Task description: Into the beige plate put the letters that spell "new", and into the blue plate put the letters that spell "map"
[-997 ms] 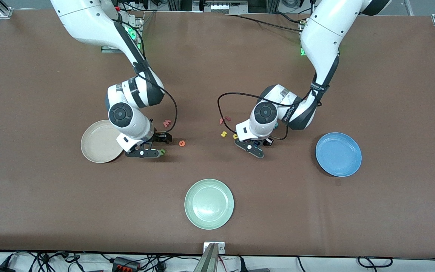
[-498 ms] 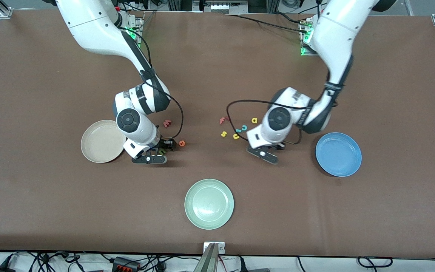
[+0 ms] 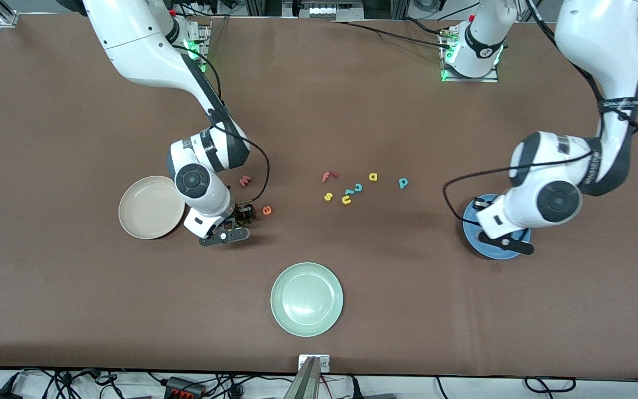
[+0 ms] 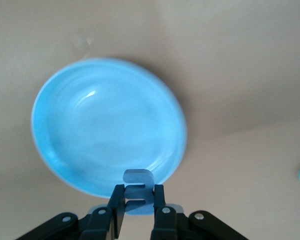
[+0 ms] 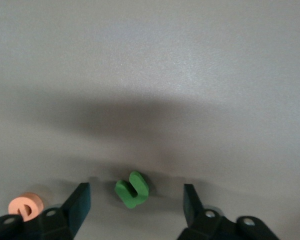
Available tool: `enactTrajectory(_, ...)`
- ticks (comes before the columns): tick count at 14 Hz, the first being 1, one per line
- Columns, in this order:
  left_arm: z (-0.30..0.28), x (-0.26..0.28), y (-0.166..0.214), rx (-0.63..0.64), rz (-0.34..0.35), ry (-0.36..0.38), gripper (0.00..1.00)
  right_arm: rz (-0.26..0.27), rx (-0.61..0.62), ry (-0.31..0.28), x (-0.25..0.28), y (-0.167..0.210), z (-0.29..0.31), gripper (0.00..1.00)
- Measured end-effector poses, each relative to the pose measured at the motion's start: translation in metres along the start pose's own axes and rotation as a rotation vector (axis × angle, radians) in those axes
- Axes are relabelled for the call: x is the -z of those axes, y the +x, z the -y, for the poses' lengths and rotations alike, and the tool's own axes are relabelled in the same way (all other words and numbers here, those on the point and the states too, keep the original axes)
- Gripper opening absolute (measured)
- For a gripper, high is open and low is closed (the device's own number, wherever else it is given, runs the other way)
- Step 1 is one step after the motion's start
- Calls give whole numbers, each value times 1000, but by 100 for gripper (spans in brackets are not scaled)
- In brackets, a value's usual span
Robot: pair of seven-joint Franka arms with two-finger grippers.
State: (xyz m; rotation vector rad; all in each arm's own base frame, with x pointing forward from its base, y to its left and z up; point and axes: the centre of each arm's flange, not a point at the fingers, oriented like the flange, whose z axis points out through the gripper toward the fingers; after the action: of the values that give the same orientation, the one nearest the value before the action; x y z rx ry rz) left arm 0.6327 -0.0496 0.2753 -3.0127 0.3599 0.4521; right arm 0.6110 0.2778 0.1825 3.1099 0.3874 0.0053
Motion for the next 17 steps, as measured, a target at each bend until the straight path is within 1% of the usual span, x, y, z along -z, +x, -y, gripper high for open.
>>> enactTrajectory(1, 13, -21, -1, 13, 22, -13, 27, 5, 24, -1, -3, -1, 0, 77)
enactTrajectory(3, 19, -60, 2, 18, 18, -27, 27, 14, 80, -3, -10, -2, 0, 77)
enactTrajectory(4, 15, -75, 3, 12, 8, -30, 32, 14, 101, -3, -10, -2, 0, 70)
enactTrajectory(5, 11, -82, 4, 5, 1, -32, 41, 10, 110, -2, -9, 0, 0, 66)
enactTrajectory(6, 8, -80, 5, 0, -8, -32, 50, 10, 116, -2, -9, 0, 0, 65)
enactTrajectory(7, 5, -70, 6, -4, -21, -30, 60, 8, 117, -2, -8, 0, 0, 58)
enactTrajectory(8, 2, -56, 7, -9, -23, -27, 69, 8, 117, -2, -8, 0, 0, 58)
enactTrajectory(9, -3, -37, 7, -17, -15, -26, 80, 5, 117, -2, -6, 1, 0, 49)
enactTrajectory(10, -13, -17, 6, -34, -5, -27, 89, 2, 116, -2, -5, 2, -1, 38)
enactTrajectory(11, -28, 2, 6, -51, 0, -31, 99, 1, 115, -3, -4, 3, -2, 26)
enactTrajectory(12, -46, 19, 5, -53, 0, -41, 100, 1, 114, -3, -4, 3, -2, 26)
enactTrajectory(14, -79, 37, 4, -6, -2, -109, 100, 1, 112, -2, -4, 4, -3, 26)
enactTrajectory(15, -95, 39, 3, 27, 4, -139, 100, -2, 107, -2, -3, 5, -6, 26)
enactTrajectory(17, -130, 33, 3, 96, 30, -154, 100, 4, 73, 1, 9, 10, -23, 26)
